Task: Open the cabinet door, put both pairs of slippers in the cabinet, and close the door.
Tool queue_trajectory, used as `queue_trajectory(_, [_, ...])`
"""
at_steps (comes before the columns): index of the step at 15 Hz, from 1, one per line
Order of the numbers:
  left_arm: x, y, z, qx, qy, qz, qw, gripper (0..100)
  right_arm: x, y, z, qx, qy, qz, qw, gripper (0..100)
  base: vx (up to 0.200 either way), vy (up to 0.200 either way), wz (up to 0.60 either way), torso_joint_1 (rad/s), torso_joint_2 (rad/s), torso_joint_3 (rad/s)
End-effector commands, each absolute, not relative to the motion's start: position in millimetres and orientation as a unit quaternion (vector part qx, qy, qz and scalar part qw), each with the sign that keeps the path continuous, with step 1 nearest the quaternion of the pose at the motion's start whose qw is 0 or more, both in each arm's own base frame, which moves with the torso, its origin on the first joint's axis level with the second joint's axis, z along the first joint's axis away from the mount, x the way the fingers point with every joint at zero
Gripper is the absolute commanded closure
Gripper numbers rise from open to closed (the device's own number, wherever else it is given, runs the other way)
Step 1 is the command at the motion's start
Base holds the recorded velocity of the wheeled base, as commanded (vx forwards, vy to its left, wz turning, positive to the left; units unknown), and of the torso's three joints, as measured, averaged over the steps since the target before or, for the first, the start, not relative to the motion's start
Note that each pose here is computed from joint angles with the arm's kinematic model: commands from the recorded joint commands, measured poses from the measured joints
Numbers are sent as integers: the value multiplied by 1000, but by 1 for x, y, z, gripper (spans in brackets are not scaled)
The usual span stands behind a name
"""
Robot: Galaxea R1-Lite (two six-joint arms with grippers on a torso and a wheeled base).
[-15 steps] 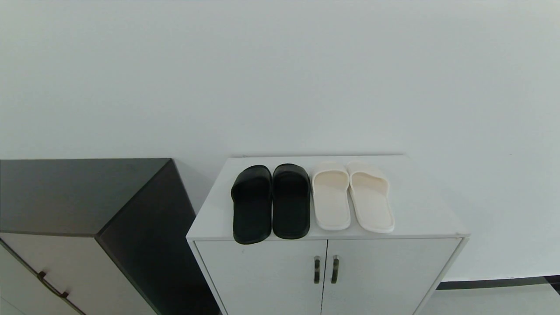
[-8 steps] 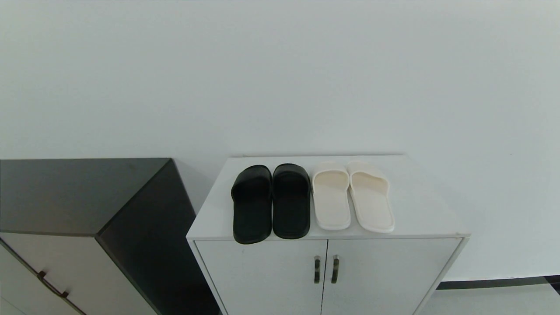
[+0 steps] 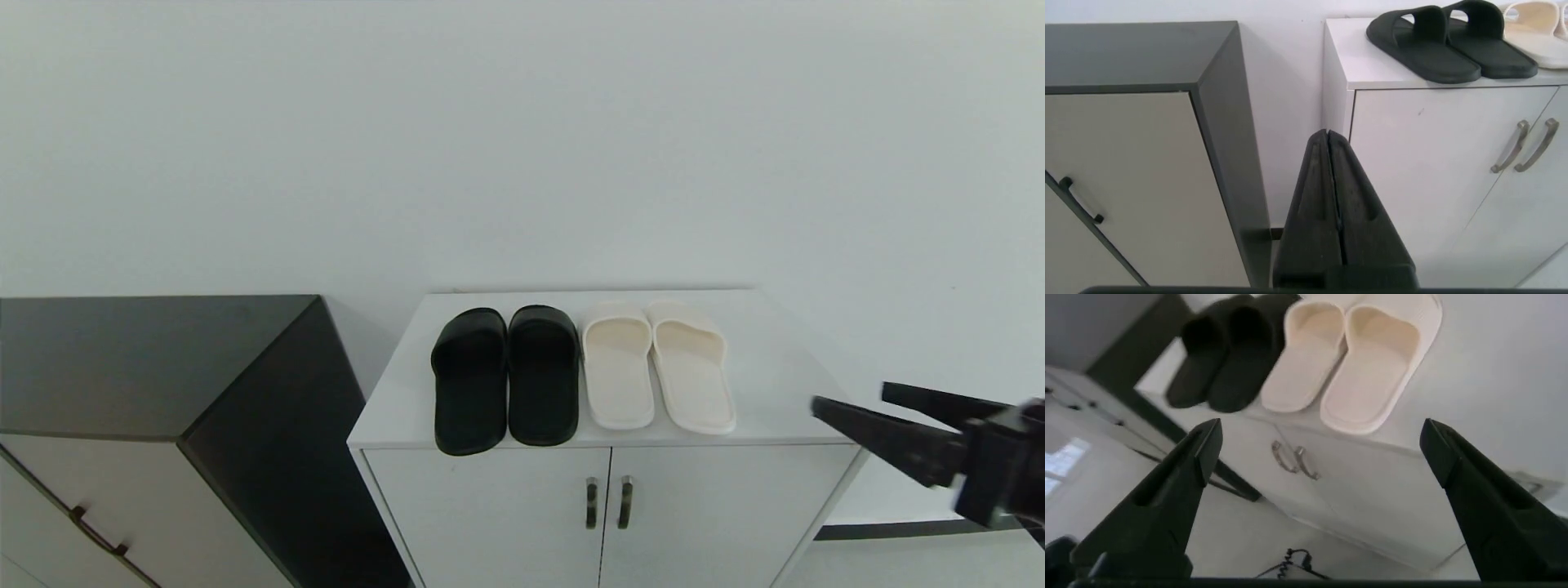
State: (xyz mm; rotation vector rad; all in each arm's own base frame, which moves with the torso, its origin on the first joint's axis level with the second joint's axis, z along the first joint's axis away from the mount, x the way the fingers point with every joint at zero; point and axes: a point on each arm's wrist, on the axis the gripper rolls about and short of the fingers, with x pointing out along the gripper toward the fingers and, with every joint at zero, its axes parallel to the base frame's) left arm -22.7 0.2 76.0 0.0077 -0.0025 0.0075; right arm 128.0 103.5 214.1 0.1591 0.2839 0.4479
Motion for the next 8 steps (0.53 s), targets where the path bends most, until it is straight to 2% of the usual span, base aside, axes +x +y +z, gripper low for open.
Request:
queue_trajectory(1, [-23, 0, 76, 4, -2, 4, 1000, 100, 188, 179, 201, 69, 161, 158, 972, 0, 0, 0, 0, 0, 0, 0])
queue_trajectory(8, [-23, 0, 76, 4, -1, 4, 1000, 100, 247, 235, 167, 51, 155, 93, 982, 0, 0, 0, 0, 0, 0, 0])
